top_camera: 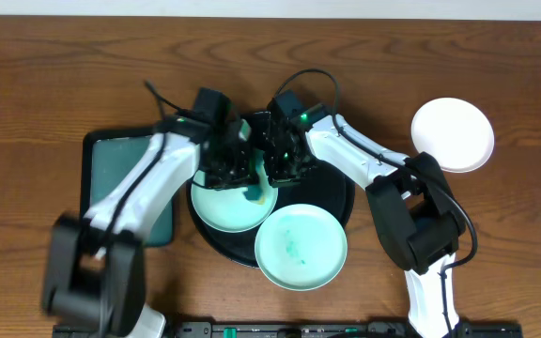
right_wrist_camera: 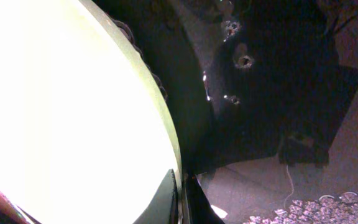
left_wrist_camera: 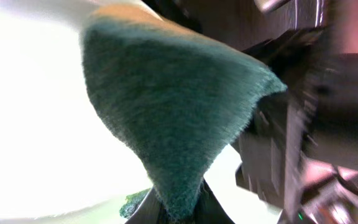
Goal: Clean dirty plates on tray and stack at the side
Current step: 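Scrub the pale green plate with the sponge in the left gripper, then return the sponge to the basin with the left gripper and release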
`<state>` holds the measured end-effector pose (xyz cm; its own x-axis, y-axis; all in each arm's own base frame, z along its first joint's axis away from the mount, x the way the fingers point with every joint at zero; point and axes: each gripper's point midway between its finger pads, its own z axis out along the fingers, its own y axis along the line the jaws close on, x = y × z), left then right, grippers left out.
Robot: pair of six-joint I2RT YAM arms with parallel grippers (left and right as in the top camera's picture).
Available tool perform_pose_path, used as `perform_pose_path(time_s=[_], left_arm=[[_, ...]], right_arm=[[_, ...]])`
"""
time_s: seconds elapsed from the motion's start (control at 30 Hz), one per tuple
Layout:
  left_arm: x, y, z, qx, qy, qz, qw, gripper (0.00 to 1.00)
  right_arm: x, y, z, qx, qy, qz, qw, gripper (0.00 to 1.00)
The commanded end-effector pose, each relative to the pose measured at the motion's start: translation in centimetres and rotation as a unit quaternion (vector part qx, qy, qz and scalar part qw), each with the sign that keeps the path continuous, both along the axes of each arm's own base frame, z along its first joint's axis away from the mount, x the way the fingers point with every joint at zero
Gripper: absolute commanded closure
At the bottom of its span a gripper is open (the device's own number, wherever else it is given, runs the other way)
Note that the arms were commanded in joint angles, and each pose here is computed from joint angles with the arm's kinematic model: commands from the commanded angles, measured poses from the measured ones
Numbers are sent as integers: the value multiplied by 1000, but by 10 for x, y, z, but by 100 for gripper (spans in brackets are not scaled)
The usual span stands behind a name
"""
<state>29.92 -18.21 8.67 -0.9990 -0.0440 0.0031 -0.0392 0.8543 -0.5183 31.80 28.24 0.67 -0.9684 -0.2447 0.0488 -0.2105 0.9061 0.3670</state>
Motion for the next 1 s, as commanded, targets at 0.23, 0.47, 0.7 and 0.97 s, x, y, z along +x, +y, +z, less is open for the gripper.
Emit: perform_pose_path(time_s=[0.23,0.47,0.7,0.97], left_arm=[[2,140,23,220,-27,189,957,93],[-2,218,20,266,1,285,921,93],[-7,247,-16,297,60,287,909,93],[-4,245,-62,297,113,266,910,93]], right_arm=[[2,-7,-7,-18,-3,-4,1000,99],[2,-7,-7,-17,-4,-1,1000,99],[3,-7,-7,-16,-6,-1,1000,99],[3,-7,-7,-16,-5,-1,1000,99]])
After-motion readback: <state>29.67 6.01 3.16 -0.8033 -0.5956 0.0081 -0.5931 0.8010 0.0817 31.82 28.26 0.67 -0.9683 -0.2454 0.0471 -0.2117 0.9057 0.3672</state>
